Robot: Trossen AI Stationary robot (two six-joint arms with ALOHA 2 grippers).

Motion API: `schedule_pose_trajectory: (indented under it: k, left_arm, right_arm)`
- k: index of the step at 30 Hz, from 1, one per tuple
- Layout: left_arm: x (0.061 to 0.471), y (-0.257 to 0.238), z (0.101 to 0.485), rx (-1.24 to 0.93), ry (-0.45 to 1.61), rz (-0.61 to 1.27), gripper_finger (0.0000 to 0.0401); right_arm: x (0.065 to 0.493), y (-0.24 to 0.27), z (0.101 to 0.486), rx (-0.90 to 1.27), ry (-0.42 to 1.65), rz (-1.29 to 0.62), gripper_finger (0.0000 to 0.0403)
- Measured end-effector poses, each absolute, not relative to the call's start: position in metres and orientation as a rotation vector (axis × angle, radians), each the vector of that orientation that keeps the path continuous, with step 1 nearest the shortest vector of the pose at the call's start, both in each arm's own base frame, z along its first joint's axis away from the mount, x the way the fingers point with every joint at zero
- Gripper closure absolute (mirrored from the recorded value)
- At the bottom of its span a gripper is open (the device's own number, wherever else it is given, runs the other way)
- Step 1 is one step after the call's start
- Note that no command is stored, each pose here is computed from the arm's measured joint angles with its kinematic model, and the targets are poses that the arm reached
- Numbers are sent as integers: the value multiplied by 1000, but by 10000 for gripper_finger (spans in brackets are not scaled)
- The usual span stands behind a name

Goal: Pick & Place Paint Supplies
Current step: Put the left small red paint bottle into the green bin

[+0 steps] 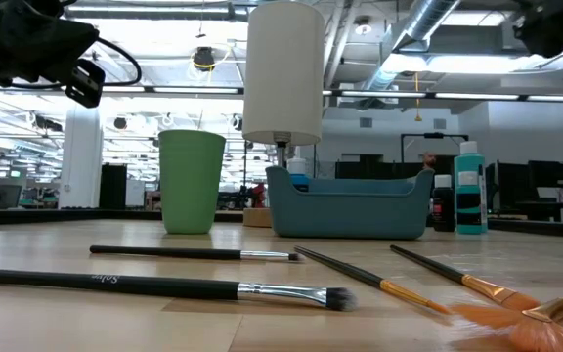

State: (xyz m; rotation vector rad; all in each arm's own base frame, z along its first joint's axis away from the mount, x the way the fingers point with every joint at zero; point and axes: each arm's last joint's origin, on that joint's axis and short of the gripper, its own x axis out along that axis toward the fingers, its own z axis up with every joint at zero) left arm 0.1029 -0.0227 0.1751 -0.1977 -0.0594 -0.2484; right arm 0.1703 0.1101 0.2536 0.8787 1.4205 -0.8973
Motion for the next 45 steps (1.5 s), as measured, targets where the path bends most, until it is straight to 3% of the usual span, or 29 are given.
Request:
schedule_pose_trajectory:
  k: [23,36,40,45]
  left_arm:
    - [103,-23,177,-199,-77,-250,393]
    - [103,-23,178,-200,-84,-251,393]
    - [103,-23,177,-200,-84,-251,393]
    - [103,-23,178,-200,-88,-252,393]
  right_arm:
    - [169,137,233,833,1443,-891,200]
    - [154,129,207,950,1459,-815,201]
    - [153,128,207,953,1461,-819,220]
    - [153,128,207,950,1464,-824,273]
